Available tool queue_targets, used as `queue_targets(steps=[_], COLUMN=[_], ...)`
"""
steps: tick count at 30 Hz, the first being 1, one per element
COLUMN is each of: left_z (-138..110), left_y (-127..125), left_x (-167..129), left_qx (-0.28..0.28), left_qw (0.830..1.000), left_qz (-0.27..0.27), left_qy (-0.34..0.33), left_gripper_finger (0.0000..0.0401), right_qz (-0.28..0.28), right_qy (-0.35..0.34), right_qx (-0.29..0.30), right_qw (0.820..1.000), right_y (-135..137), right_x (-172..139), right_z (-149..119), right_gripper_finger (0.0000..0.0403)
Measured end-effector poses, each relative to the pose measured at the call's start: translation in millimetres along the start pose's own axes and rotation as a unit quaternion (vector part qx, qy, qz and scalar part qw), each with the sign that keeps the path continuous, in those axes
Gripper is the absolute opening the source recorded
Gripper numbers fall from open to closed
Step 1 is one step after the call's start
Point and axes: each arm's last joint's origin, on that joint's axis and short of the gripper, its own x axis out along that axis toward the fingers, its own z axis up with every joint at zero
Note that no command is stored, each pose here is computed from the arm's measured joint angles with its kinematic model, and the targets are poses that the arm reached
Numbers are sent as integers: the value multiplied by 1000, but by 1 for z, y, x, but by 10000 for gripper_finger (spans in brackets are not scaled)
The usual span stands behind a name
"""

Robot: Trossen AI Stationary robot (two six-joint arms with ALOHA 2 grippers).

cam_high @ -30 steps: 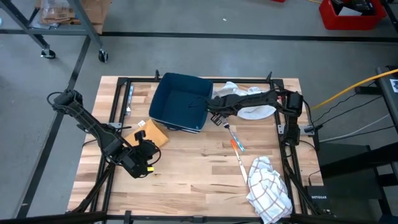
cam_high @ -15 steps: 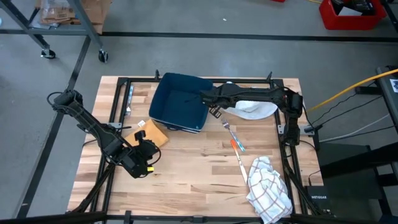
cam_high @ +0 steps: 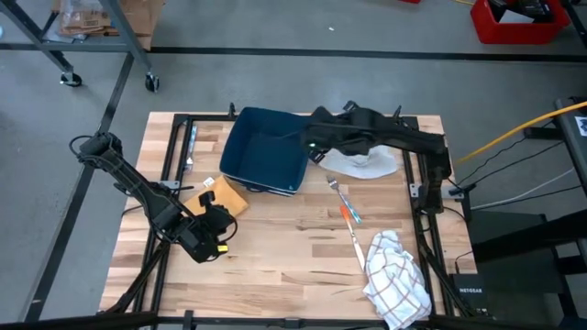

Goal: Fold towel
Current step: Fold the top white patterned towel

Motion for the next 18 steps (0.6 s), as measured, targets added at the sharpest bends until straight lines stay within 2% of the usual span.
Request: queue_targets(steps=[4,12,18], left_z=[7,28,59], left_y=[-3,-1,7], left_x=[0,5,15], left_qx=[-24,-72,-96], left_qw=[998,980,969], left_qz=[11,76,80], left_qy=[-53,-167,-213], left_gripper_finger=[4,4,4], right_qz=[-8,-17,2], right_qy=[-83,-129,-149], right_qx=[33,74,102], right_qw=[996,989,984], right_y=[-12,-36,-42], right_x=[-32,-66,-74], right_z=[4,-6,-4], right_gripper_finger=[0,0,0])
